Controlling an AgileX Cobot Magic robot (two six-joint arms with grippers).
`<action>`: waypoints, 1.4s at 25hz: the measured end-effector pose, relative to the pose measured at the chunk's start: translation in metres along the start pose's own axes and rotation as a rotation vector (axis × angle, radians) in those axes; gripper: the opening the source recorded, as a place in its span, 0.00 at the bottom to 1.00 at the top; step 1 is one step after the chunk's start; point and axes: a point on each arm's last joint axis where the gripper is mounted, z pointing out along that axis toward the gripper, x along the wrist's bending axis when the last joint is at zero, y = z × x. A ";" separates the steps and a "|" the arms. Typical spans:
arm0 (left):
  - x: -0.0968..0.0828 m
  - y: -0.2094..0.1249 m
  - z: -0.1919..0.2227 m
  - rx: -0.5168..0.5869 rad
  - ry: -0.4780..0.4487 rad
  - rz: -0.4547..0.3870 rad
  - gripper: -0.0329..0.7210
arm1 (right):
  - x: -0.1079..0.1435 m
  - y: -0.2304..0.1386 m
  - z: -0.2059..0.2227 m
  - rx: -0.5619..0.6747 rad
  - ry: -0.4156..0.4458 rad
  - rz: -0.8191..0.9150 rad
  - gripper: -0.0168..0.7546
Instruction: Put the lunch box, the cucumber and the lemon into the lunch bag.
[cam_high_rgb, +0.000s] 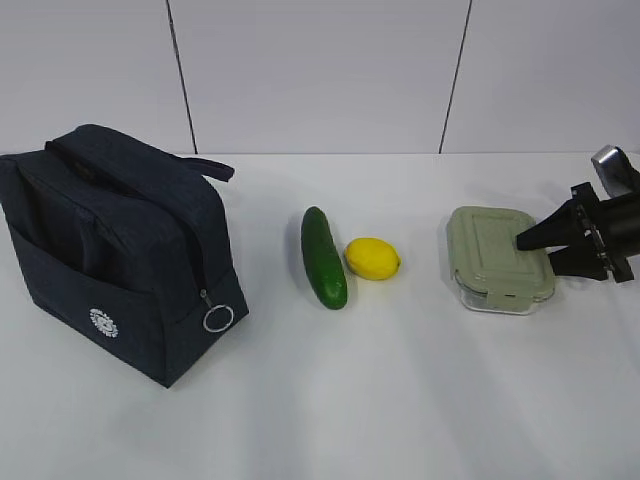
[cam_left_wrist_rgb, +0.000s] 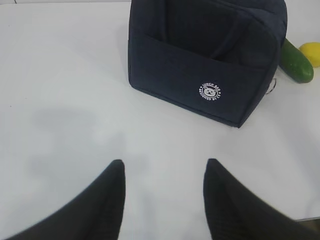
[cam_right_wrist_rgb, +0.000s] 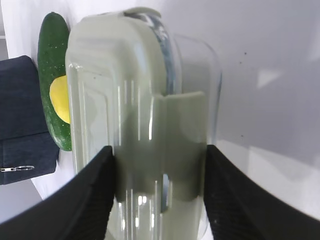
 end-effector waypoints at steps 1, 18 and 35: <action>0.000 0.000 0.000 0.000 0.000 0.000 0.53 | 0.000 0.000 0.000 0.000 0.000 0.005 0.55; 0.000 0.000 0.000 0.000 0.000 0.000 0.53 | 0.001 0.004 -0.001 -0.044 0.001 0.043 0.55; 0.000 0.000 0.000 0.000 0.000 0.000 0.53 | 0.018 0.009 -0.005 -0.070 -0.004 0.041 0.55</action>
